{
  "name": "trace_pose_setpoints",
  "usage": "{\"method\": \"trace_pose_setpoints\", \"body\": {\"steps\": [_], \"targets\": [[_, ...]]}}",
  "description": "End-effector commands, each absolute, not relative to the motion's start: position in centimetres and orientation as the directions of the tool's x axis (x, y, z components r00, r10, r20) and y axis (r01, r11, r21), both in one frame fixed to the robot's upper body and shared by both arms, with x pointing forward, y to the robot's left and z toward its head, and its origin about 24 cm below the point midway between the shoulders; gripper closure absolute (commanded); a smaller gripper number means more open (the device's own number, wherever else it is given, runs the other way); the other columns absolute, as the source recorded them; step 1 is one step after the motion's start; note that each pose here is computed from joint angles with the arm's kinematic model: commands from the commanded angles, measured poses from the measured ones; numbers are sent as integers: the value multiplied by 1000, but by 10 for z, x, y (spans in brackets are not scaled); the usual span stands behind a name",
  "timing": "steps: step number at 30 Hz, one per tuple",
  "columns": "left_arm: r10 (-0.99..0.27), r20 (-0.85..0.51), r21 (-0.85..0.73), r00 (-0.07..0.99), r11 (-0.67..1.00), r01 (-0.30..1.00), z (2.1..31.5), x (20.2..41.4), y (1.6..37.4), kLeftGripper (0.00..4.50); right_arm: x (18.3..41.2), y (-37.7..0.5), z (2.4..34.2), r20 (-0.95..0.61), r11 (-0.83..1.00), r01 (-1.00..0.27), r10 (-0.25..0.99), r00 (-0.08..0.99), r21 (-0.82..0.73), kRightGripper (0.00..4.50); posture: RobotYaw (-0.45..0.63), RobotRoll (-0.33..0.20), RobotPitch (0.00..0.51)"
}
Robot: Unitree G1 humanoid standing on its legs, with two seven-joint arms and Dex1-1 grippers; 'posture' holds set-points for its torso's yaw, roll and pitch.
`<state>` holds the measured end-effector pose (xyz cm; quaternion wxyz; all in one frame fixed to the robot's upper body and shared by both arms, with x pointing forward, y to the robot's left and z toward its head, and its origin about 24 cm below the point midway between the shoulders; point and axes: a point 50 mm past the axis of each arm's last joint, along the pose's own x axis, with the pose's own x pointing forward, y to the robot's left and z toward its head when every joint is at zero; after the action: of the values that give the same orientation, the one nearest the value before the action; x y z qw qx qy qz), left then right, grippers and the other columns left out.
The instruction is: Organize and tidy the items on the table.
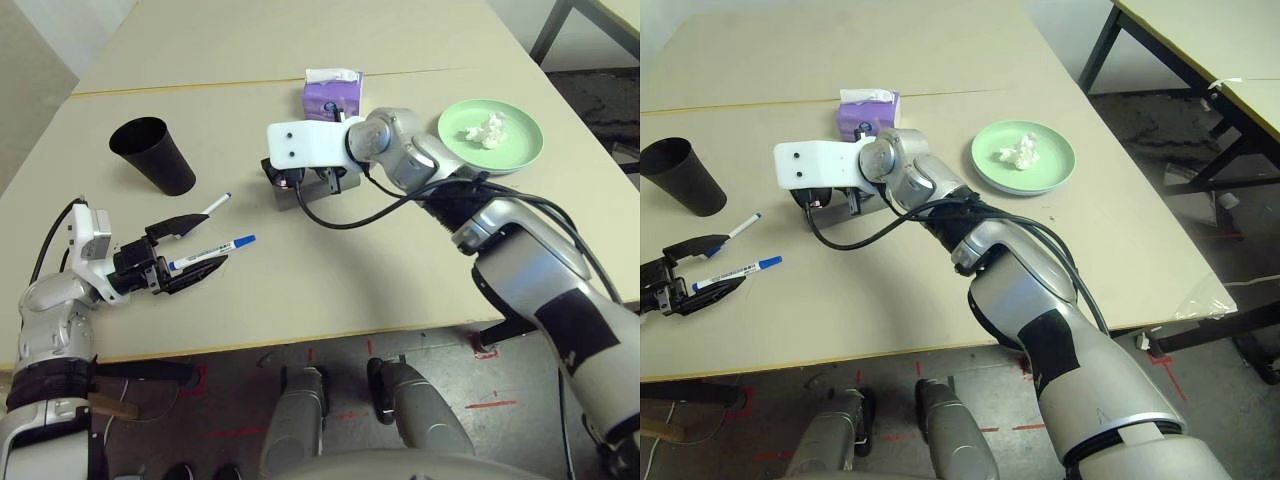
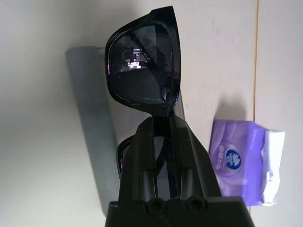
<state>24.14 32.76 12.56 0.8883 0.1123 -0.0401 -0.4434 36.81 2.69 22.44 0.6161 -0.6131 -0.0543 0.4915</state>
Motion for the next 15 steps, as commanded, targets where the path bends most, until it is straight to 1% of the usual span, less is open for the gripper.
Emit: {"method": "trace_pose_setpoints", "body": {"steps": [1,6,15], "targets": [[-793,-33,229,609,587,777,125,238,328,0,369,31,229,-520,-251,-503,684,512,-827,4288,-26,0,221],[-793,-30,230,609,587,776,126,238,326,0,374,30,228,-514,-252,-491,678,526,-834,4288,-21,0,224],[-791,-21,234,611,591,772,129,235,324,0,379,23,213,-533,-253,-512,663,526,-821,4288,-2,0,229]]}}
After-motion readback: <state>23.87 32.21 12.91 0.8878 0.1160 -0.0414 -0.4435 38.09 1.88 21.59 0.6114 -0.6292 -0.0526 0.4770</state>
